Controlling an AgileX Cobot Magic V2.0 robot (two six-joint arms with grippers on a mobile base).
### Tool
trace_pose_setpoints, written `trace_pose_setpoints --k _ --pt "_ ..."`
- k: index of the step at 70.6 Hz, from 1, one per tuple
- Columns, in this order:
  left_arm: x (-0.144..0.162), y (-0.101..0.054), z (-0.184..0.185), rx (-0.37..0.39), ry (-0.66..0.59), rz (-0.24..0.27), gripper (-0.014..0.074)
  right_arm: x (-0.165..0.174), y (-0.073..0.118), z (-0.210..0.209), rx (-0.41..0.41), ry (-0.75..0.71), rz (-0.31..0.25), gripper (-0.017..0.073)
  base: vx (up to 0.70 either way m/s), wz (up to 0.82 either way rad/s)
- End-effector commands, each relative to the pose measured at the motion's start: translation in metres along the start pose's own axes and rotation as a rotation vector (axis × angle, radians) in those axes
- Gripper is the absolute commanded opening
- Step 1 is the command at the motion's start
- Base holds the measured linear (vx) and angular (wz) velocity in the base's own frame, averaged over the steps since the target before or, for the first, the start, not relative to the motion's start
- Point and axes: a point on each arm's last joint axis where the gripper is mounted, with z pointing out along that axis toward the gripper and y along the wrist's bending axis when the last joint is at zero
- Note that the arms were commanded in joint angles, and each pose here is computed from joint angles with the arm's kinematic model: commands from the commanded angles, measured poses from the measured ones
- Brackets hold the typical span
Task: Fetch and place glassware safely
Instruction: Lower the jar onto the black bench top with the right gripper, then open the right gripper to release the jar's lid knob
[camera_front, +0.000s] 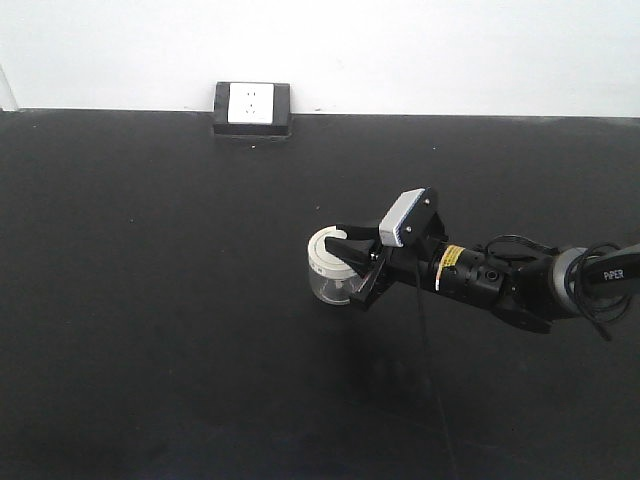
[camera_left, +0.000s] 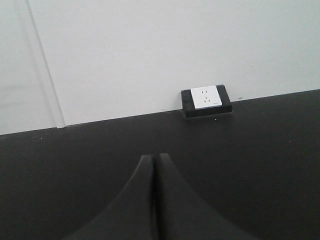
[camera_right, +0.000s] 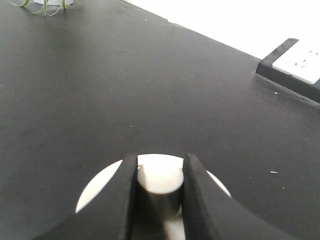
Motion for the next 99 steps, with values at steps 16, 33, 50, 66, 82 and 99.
trace_pose_setpoints --k 16,33,50,66,82,99 --pt "-0.015 0.001 0.001 -0.002 -0.092 -0.018 -0.0007 -0.028 -0.007 -0.002 0.017 -0.133 -0.033 -0.0001 0.00 0.00" --pt "-0.015 0.001 0.001 -0.002 -0.092 -0.018 -0.0007 -0.028 -0.007 -0.002 0.017 -0.132 -0.033 0.0072 0.00 0.00" --pt "-0.015 0.001 0.001 -0.002 -0.092 -0.018 -0.0007 -0.028 -0.007 -0.002 0.017 -0.133 -0.033 0.0322 0.00 0.00" --pt "-0.015 0.001 0.001 -0.002 -0.092 -0.018 -0.0007 -0.028 -0.007 -0.002 0.017 -0.133 -0.034 0.0542 0.00 0.00" --pt "-0.015 0.001 0.001 -0.002 -0.092 -0.018 -0.0007 -0.033 -0.007 -0.003 0.011 -0.155 -0.039 0.0531 0.00 0.00" --pt "-0.015 0.001 0.001 -0.002 -0.092 -0.018 -0.0007 -0.064 -0.008 -0.013 0.036 -0.184 -0.051 0.0474 0.00 0.00"
